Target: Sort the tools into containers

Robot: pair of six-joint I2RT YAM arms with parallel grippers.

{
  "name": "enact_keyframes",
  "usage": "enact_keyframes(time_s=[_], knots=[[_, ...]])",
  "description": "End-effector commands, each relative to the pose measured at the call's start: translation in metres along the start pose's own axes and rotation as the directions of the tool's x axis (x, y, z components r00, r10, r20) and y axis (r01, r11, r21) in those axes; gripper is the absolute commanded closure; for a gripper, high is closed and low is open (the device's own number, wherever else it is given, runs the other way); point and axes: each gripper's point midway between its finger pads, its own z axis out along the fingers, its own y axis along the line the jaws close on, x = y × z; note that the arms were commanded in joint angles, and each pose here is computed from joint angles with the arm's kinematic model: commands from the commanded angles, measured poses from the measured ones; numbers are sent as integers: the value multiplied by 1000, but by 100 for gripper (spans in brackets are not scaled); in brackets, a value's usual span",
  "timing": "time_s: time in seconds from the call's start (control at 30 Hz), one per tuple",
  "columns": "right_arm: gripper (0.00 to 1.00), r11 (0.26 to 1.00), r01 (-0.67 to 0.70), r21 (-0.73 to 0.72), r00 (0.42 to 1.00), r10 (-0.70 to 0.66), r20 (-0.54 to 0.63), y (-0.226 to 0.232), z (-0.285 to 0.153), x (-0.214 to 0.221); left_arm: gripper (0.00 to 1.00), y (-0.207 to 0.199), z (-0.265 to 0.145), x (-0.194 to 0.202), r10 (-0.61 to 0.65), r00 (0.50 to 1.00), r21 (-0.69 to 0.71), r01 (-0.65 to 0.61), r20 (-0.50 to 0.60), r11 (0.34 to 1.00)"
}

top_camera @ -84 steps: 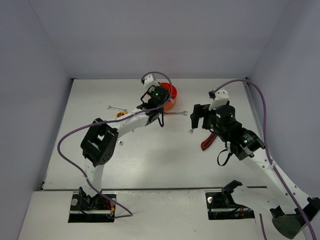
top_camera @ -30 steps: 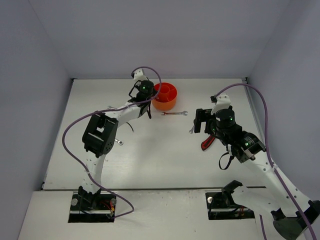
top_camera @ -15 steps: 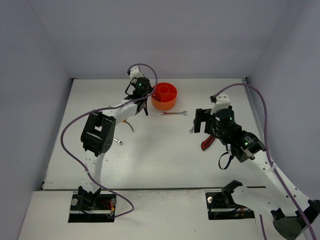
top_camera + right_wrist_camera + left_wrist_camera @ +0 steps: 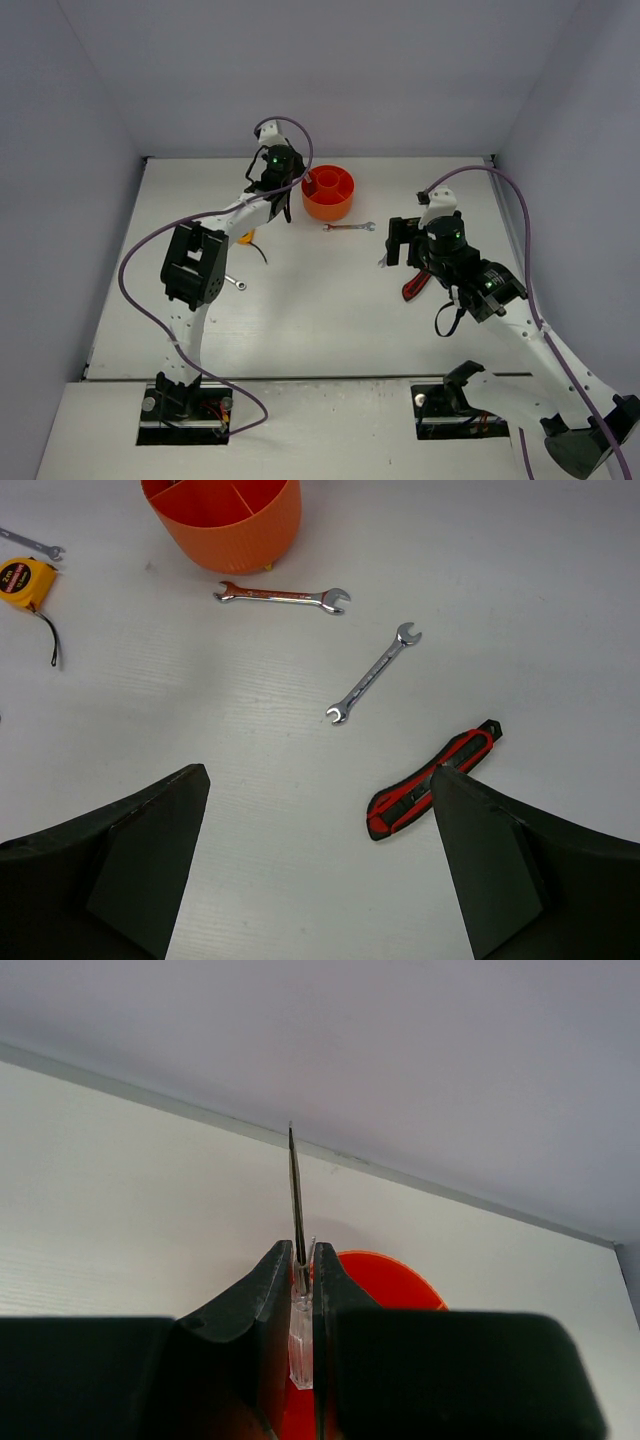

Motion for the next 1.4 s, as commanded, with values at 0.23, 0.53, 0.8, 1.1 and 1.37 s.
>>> enact_keyframes(time_s=[0.23, 0.53, 0.8, 1.1, 1.37], knots=[[9, 1000, 3, 0, 999, -3, 34, 2, 7, -12, 98, -18, 7, -20, 176, 984, 94, -172, -39, 981], [9, 1000, 8, 3, 1000, -8, 21, 2, 11, -10, 97, -20, 5, -5, 256, 953, 131, -236, -162, 963], [9, 1000, 17, 10, 1000, -18, 14, 3, 17, -10, 70, -18, -2, 0, 282, 937, 140, -257, -205, 956], [9, 996, -9, 85, 1000, 9, 3, -6, 26, -8, 52, -30, -23, -19, 267, 942, 164, -236, -206, 958], [10, 964, -132, 233, 988, 146, -45, -29, 54, 7, 44, -28, -68, -51, 298, 924, 133, -273, -238, 953]])
